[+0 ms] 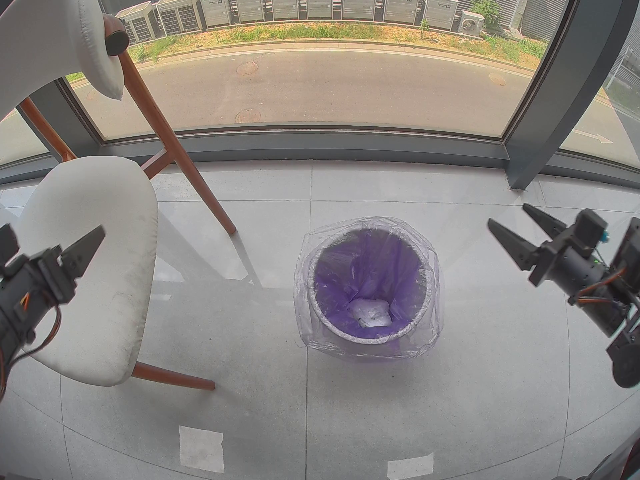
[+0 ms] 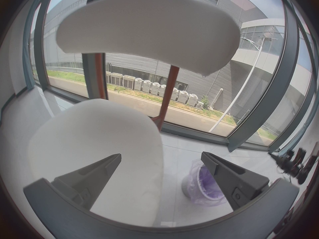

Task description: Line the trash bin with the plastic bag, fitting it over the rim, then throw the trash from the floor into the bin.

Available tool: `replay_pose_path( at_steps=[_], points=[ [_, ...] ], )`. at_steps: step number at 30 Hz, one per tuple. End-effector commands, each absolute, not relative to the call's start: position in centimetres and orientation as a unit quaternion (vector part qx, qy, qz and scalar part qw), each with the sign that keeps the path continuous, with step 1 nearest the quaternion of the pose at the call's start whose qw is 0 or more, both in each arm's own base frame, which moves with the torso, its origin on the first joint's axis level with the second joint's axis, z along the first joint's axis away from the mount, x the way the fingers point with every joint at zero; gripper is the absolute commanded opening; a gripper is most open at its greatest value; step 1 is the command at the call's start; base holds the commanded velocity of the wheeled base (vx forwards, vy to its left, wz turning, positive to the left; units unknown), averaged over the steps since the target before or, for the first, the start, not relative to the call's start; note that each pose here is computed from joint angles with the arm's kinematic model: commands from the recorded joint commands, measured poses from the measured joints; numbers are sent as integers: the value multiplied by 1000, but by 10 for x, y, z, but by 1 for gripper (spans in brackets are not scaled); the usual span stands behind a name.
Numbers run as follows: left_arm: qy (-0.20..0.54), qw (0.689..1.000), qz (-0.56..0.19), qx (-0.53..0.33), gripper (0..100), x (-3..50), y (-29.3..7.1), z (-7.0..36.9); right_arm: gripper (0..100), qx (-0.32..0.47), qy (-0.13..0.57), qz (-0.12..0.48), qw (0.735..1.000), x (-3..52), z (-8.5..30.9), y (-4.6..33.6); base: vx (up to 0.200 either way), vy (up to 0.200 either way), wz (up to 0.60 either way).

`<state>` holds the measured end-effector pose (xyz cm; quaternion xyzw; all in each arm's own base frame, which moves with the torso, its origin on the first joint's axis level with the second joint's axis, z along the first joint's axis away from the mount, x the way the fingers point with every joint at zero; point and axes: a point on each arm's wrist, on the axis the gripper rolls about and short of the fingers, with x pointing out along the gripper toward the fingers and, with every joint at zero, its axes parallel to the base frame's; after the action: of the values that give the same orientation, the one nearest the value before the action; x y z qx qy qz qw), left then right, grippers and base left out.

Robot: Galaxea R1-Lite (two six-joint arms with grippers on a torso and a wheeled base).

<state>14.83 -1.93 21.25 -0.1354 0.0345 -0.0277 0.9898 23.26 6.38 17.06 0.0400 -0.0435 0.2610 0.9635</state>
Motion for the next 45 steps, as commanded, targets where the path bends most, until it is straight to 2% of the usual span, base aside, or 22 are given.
replay_pose_path(
  at_steps=[1,5,13,15,18,19,20,21,22,23,27,30,33,36,38,41,45],
  points=[
    [-25,995,16,-100,100,57,-1,168,100,29,-134,158,978,136,198,18,0,0,0],
    [-20,997,4,-81,100,24,0,135,100,26,-93,124,988,82,172,7,0,0,0],
    [-30,998,-6,-61,100,-12,2,97,100,22,-43,126,991,24,134,6,0,0,0],
    [10,999,9,-44,100,-16,3,84,100,21,-21,127,991,-2,108,5,0,0,0],
    [17,999,16,-41,100,-15,3,83,100,17,-14,121,992,-20,85,4,0,0,0],
    [19,999,13,-41,100,-15,3,83,100,38,-1,86,996,-25,80,4,0,0,0],
    [20,999,14,-40,100,-15,3,83,100,38,-3,78,996,-25,81,4,0,0,0],
    [20,999,13,-40,100,-15,3,83,100,55,-4,32,998,-24,82,1,0,0,0],
    [21,999,15,-33,100,-15,3,83,100,86,-12,-54,995,-25,81,-2,0,0,0],
    [21,999,16,-29,100,-15,3,83,100,94,-14,-74,993,-25,81,-3,0,0,0],
    [25,999,24,-25,100,-15,4,82,100,50,-15,-73,996,-24,81,-3,0,0,0],
    [25,997,69,-29,100,-16,5,81,100,3,3,10,1000,-23,75,0,0,0,0],
    [33,994,100,-31,100,-16,5,80,100,-9,3,17,1000,-23,75,1,0,0,0],
    [27,990,136,-33,100,-16,4,80,100,21,2,-19,1000,-23,75,-1,0,0,0],
    [22,990,133,-28,100,-16,4,81,100,-5,4,-9,1000,-23,75,0,0,0,0],
    [-21,996,81,-23,100,-23,4,79,100,-13,4,17,1000,-23,75,1,0,0,0],
    [-12,998,62,-28,100,-22,3,79,100,-5,4,15,1000,-23,75,1,0,0,0]
  ],
)
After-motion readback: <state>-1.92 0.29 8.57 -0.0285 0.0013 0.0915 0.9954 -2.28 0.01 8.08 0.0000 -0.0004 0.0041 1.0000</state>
